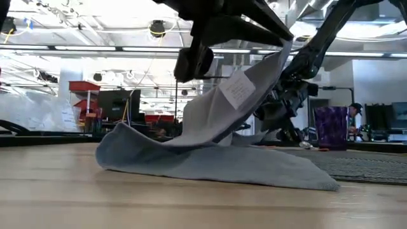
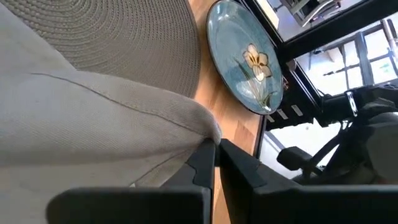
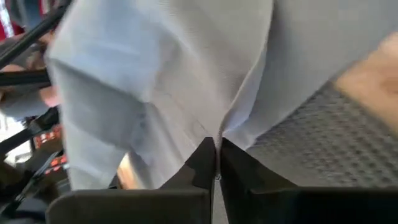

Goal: Set table place
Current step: Fold the light gray table napkin on the table

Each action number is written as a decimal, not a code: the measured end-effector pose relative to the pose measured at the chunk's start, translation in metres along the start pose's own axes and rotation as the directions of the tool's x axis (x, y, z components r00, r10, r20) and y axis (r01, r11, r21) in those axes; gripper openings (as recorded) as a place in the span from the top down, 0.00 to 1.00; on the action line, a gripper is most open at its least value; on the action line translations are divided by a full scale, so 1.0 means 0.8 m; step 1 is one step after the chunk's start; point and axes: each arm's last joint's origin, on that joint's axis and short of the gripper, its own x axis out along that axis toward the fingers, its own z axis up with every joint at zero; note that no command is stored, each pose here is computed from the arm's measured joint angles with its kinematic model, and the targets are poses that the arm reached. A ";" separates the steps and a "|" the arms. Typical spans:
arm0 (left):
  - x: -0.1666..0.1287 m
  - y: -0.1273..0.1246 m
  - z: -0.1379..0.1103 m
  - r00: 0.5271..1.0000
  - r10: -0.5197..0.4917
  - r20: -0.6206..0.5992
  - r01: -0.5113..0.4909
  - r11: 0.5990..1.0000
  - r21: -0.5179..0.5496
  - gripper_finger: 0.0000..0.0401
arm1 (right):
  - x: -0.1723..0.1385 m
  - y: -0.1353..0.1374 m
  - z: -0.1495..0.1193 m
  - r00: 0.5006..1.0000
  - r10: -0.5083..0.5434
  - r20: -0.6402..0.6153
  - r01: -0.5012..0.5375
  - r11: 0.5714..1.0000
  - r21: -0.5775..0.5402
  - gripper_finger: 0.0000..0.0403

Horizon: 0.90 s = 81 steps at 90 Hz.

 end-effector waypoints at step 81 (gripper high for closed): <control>-0.148 -0.037 -0.055 0.943 0.321 -0.081 -0.321 0.947 0.017 1.00 | -0.072 0.075 0.079 0.990 0.108 0.092 -0.097 0.989 -0.115 1.00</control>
